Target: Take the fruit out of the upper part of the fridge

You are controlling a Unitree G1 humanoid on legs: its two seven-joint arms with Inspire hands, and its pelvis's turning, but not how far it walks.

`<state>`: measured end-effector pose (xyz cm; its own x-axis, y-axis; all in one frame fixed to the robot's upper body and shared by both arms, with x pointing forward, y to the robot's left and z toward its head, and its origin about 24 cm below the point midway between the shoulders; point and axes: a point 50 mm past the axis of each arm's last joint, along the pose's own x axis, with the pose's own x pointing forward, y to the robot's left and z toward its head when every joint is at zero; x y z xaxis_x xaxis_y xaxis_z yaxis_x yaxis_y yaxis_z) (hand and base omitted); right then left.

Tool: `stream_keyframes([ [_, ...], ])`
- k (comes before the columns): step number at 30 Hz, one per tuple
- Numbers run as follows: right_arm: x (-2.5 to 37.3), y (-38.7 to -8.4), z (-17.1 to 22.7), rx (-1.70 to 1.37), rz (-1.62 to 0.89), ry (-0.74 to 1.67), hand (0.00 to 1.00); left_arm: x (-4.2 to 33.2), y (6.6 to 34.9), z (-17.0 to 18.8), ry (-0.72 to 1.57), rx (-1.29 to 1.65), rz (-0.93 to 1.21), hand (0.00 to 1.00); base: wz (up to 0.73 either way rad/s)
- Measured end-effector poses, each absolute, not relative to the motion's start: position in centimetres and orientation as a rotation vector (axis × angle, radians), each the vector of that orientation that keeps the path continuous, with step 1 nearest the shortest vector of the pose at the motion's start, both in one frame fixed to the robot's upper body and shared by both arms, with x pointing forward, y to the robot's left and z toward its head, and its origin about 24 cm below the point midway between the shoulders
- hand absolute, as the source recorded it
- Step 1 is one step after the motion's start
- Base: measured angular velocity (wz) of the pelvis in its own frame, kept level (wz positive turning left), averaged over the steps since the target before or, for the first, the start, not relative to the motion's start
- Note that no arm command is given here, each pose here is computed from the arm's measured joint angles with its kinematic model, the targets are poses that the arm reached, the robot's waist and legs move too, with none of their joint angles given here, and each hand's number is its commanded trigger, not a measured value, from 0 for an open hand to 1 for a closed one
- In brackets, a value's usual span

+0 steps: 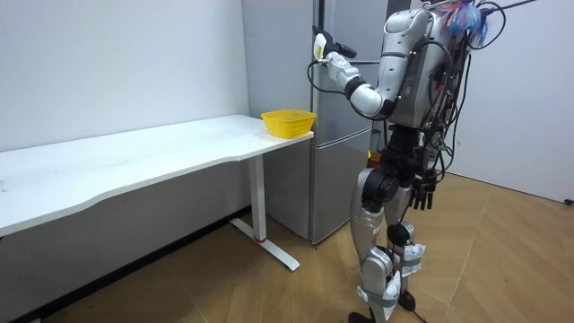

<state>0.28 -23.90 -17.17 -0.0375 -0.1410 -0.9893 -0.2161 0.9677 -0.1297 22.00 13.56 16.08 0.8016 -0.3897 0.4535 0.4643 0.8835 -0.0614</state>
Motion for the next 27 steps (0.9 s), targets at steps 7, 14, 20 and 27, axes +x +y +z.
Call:
stream_keyframes([
  [7, 0.3, -23.9, -17.2, -0.308, 0.088, 1.619, 0.00, 22.0, 12.9, 15.7, -0.420, -0.172, -0.514, 0.00, 0.00],
  [14, 0.3, -23.9, -17.2, -0.311, 0.089, 1.620, 0.00, 22.0, 12.6, 15.8, -0.421, -0.172, -0.525, 0.00, -0.01],
  [20, 0.3, -23.8, -17.2, -0.323, 0.102, 1.621, 0.00, 22.3, 12.4, 16.6, -0.455, -0.166, -0.538, 0.00, -0.01],
  [27, 0.3, -23.8, -17.2, -0.332, 0.112, 1.620, 0.00, 22.6, 12.1, 17.6, -0.500, -0.157, -0.555, 0.00, 0.00],
])
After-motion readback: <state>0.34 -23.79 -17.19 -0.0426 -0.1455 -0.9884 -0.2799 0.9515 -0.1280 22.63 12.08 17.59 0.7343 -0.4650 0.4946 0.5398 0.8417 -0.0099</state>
